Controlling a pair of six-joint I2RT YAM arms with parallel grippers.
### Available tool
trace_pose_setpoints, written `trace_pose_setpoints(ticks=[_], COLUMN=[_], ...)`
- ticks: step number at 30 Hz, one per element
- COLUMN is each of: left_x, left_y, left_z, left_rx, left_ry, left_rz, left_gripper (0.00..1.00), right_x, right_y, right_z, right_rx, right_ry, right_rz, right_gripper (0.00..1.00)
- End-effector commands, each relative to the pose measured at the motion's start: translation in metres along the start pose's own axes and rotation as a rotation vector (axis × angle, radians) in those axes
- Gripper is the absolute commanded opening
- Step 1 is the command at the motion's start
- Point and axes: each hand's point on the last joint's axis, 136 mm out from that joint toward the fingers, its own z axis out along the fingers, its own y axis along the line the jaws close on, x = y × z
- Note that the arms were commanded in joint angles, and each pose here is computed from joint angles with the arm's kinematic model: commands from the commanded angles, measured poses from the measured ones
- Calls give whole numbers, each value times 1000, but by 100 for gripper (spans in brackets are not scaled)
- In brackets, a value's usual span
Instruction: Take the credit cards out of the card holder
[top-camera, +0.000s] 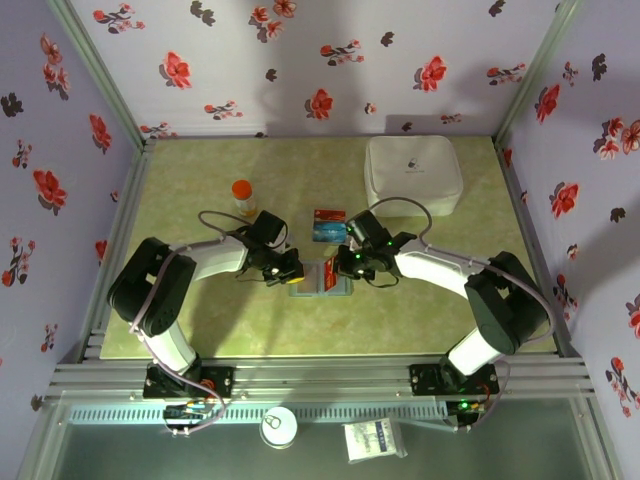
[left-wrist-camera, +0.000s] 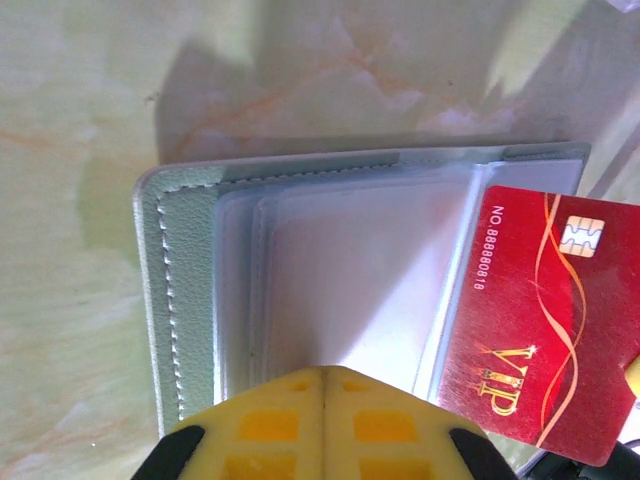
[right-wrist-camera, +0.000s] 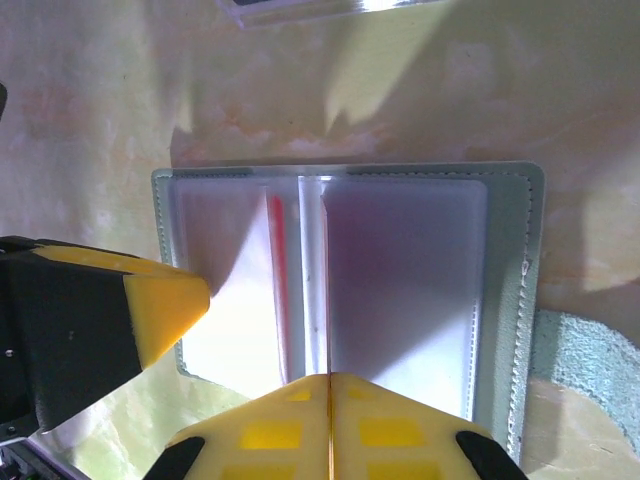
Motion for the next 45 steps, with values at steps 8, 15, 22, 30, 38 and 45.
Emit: trace_pose_setpoints(ticks=[8,15,22,30,38,45], left_x=[-3,-1,-1,1,1,3], left_y=[-5,14,19,20,26,29], left_z=[-23,-21,-22,-21,-18,-13], left_rx=[-17,-87,-96,-92,-110,-107], left_ry=[-60,-59,-64,-60,-55,-45], left_rz=[39,38,37,36,40,33], left_gripper=[0,0,0,0,0,0], right_x=[-7,-9,-10,-7,-4,-2], right_y=[11,17,23,13,11,16], right_z=[-2,-2,2,8,9,14], right_rx=[-10,-20,-27,51,104,108], right_ry=[-24,-25,-14,9,16,25], right_rz=[2,-3,-11,-19,-40,-45], right_gripper=[8,8,8,8,8,10])
